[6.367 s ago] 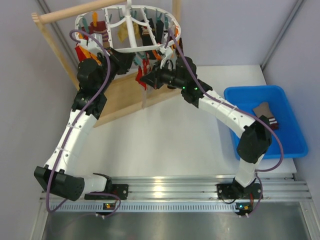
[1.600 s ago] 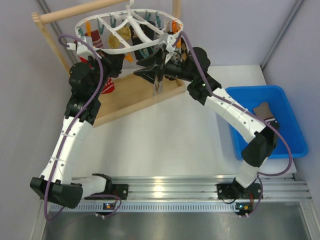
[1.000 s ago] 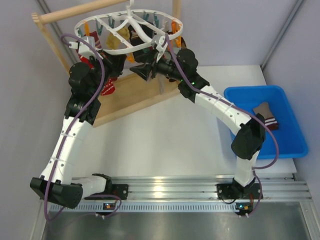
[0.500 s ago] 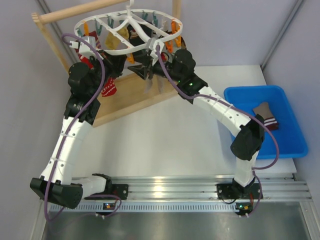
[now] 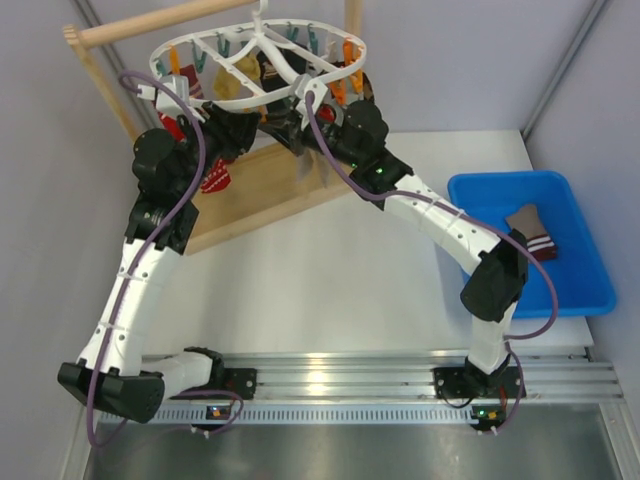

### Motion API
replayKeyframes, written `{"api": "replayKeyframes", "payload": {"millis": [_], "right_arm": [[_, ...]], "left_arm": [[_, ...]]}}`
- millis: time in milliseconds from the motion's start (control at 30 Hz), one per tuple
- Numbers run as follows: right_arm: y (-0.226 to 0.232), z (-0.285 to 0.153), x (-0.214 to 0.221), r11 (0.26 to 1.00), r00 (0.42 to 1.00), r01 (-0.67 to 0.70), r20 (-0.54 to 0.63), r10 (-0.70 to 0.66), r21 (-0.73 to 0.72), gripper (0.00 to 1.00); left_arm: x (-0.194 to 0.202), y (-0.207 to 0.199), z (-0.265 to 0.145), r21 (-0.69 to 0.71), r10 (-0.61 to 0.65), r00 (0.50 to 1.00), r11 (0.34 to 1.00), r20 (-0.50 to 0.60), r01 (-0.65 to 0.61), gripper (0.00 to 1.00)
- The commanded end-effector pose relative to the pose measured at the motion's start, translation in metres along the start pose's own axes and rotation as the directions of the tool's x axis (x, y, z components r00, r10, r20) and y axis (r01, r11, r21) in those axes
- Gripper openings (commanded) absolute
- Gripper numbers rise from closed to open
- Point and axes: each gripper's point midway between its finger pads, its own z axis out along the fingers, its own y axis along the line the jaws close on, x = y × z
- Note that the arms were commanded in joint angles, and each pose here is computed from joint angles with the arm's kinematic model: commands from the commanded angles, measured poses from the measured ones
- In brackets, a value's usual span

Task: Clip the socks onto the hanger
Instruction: Open the clamp at the hanger.

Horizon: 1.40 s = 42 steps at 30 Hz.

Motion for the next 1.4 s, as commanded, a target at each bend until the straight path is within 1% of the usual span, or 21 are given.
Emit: {"api": "replayKeyframes", "payload": {"millis": [0, 100, 267, 433, 500, 600, 633, 767, 800, 967, 1033, 1133, 1167, 1200, 1300, 1367], "right_arm": [[0.006, 0.002, -0.039, 0.999, 0.997, 0.022, 0.074, -0.024, 0.031, 0.0], [0.01, 0.001, -0.041, 0.999, 0.997, 0.028, 0.072, -0.031, 0.043, 0.0], [0.021, 0.001, -0.039, 0.998, 0.998, 0.029, 0.061, -0.032, 0.048, 0.0], [0.028, 0.002, -0.036, 0.997, 0.997, 0.052, 0.045, -0.055, 0.063, 0.0], [0.03, 0.003, -0.035, 0.995, 0.997, 0.061, 0.038, -0.064, 0.073, 0.0], [0.029, 0.003, -0.032, 0.993, 0.997, 0.074, 0.024, -0.076, 0.096, 0.0], [0.029, 0.003, -0.031, 0.992, 0.997, 0.075, 0.02, -0.078, 0.103, 0.0], [0.027, 0.003, -0.027, 0.989, 0.997, 0.08, 0.002, -0.081, 0.123, 0.0], [0.027, 0.003, -0.025, 0.989, 0.997, 0.082, -0.003, -0.082, 0.124, 0.0], [0.028, 0.003, -0.019, 0.99, 0.997, 0.077, -0.024, -0.074, 0.122, 0.0], [0.028, 0.002, -0.017, 0.99, 0.997, 0.077, -0.031, -0.074, 0.122, 0.0], [0.03, 0.002, -0.016, 0.991, 0.997, 0.075, -0.032, -0.072, 0.115, 0.0], [0.03, 0.002, -0.016, 0.991, 0.997, 0.073, -0.032, -0.07, 0.112, 0.0], [0.031, 0.002, -0.014, 0.991, 0.997, 0.072, -0.036, -0.069, 0.109, 0.0], [0.033, 0.003, -0.012, 0.993, 0.997, 0.069, -0.04, -0.066, 0.098, 0.0], [0.034, 0.003, -0.01, 0.993, 0.997, 0.066, -0.042, -0.062, 0.096, 0.0]], "left_arm": [[-0.017, -0.024, -0.011, 0.084, -0.021, 0.999, 0.996, 0.048, 0.017, 0.47], [-0.019, -0.022, -0.006, 0.071, -0.032, 0.998, 0.997, 0.055, 0.029, 0.48], [-0.025, -0.004, 0.006, -0.023, -0.061, 0.994, 0.998, 0.088, 0.063, 0.49], [-0.028, -0.004, 0.015, -0.024, -0.102, 0.989, 0.994, 0.104, 0.105, 0.49], [-0.03, -0.001, 0.018, -0.044, -0.098, 0.988, 0.994, 0.118, 0.104, 0.48], [-0.036, 0.004, 0.019, -0.078, -0.102, 0.984, 0.99, 0.148, 0.115, 0.47], [-0.039, 0.01, 0.019, -0.11, -0.106, 0.98, 0.986, 0.17, 0.126, 0.46], [-0.042, 0.013, 0.017, -0.126, -0.116, 0.975, 0.982, 0.189, 0.141, 0.46], [-0.05, 0.009, 0.016, -0.109, -0.117, 0.969, 0.984, 0.216, 0.143, 0.46], [-0.056, 0.006, 0.012, -0.098, -0.123, 0.964, 0.984, 0.237, 0.15, 0.52], [-0.059, 0.004, 0.01, -0.095, -0.115, 0.963, 0.985, 0.243, 0.142, 0.53], [-0.065, 0.0, 0.007, -0.08, -0.095, 0.961, 0.99, 0.259, 0.119, 0.58], [-0.068, -0.003, 0.006, -0.071, -0.084, 0.96, 0.992, 0.266, 0.107, 0.63], [-0.073, -0.004, 0.004, -0.063, -0.068, 0.956, 0.994, 0.285, 0.089, 0.65], [-0.08, -0.007, 0.001, -0.062, -0.039, 0.951, 0.996, 0.306, 0.061, 0.66], [-0.082, -0.006, 0.0, -0.069, -0.033, 0.949, 0.996, 0.312, 0.058, 0.64]]}}
